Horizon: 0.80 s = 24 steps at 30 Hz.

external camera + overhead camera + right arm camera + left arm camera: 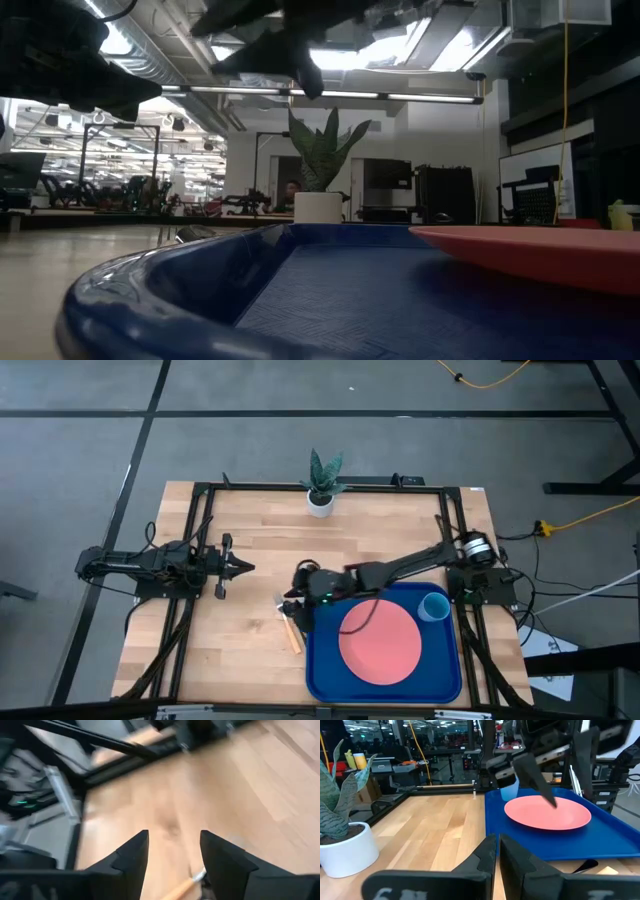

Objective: Pick and place plate/cup/fork/spoon on tray
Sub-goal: Adjust the fork and spoon

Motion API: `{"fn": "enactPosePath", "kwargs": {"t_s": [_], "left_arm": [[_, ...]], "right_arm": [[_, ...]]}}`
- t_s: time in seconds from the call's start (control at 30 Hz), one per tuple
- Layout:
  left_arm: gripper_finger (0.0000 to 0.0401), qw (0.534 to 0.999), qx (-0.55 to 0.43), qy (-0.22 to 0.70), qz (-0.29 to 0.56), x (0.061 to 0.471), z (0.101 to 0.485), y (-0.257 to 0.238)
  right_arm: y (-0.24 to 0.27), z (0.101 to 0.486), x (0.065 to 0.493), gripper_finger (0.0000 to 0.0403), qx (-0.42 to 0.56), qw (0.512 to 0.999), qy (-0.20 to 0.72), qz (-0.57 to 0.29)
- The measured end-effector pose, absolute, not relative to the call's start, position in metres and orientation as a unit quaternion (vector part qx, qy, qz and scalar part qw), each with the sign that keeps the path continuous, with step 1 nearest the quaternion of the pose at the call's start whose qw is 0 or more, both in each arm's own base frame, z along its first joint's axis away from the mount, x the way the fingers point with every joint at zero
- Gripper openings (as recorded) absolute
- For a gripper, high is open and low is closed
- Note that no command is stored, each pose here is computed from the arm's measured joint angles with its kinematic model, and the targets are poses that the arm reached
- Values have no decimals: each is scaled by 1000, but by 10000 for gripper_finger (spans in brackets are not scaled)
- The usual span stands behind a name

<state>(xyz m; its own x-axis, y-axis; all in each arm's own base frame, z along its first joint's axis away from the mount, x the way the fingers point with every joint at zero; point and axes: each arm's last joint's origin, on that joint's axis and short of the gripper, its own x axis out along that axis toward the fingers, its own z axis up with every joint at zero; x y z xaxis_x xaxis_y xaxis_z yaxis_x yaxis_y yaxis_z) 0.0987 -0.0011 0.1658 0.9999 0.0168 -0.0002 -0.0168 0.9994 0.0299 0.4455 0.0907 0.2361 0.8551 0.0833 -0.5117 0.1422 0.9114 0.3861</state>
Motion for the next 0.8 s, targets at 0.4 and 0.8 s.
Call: {"fn": "enactPosePath", "kwargs": {"t_s": [0.4,0.8], "left_arm": [[14,1000,15,0,8,99,166,-1],[14,1000,15,0,8,99,166,-1]], "right_arm": [[113,230,482,182,216,889,374,-153],[127,188,479,182,319,816,433,-213]]}}
